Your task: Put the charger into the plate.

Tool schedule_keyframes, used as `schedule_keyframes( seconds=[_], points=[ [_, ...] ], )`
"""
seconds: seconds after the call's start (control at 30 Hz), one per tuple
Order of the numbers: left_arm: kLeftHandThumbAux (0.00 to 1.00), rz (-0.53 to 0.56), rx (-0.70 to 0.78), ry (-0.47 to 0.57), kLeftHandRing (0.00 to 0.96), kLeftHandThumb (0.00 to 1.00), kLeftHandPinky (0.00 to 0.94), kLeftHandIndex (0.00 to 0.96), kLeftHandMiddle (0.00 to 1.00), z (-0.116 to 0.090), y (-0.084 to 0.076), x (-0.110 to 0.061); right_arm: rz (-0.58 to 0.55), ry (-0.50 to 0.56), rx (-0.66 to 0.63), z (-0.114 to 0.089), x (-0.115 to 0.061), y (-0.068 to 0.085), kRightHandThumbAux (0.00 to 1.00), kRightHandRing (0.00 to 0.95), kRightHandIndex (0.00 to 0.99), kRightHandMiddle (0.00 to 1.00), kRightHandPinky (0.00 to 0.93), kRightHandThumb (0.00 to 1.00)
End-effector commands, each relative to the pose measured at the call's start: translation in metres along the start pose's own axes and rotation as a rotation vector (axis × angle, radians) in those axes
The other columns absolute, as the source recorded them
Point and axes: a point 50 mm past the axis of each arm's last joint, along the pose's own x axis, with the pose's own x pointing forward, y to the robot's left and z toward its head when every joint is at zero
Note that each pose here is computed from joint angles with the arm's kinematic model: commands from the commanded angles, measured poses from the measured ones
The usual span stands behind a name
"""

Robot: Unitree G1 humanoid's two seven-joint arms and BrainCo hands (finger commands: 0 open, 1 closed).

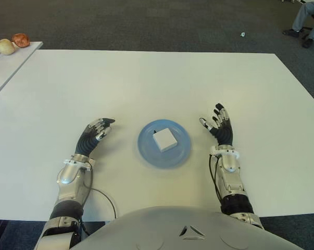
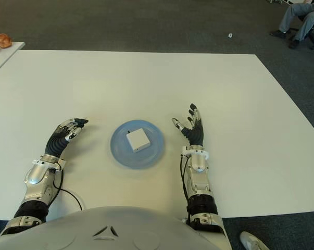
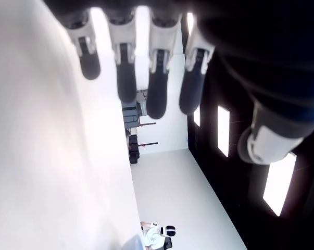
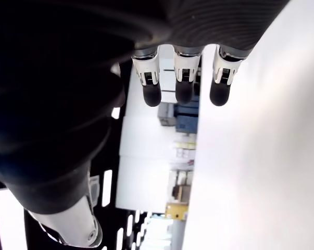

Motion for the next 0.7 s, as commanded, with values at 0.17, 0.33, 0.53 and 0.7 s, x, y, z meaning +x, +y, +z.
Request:
schedule_keyframes(
  seconds=[0.17,0.33,0.53,0.7],
  points=[
    [0.534,0.002,-0.127,0.183,0.225,0.026,0.171,0.309,0.297,-0.035,-0.03,-0.031,0.031,0.048,-0.027,-0.013,-0.009,0.006,0.823,0.089,0.04,0.107,0.102,0.067],
    [0.53,0.003,-0.136,0.186,0.228,0.029,0.176,0.309,0.3,-0.035,-0.031,-0.03,0.077,0.088,-0.056,-0.02,-0.014,0.01,0.849,0.077,0.046,0.092,0.094,0.061],
    [0.533,0.004,-0.142,0.188,0.236,0.025,0.183,0.312,0.308,-0.035,-0.032,-0.028,0.098,0.107,-0.055,-0.023,-0.015,0.011,0.876,0.062,0.049,0.071,0.093,0.057],
    [0.535,0.004,-0.149,0.187,0.241,0.025,0.173,0.319,0.315,-0.035,-0.033,-0.027,0.116,0.127,-0.057,-0.025,-0.015,0.012,0.89,0.051,0.049,0.054,0.091,0.05]
  ],
)
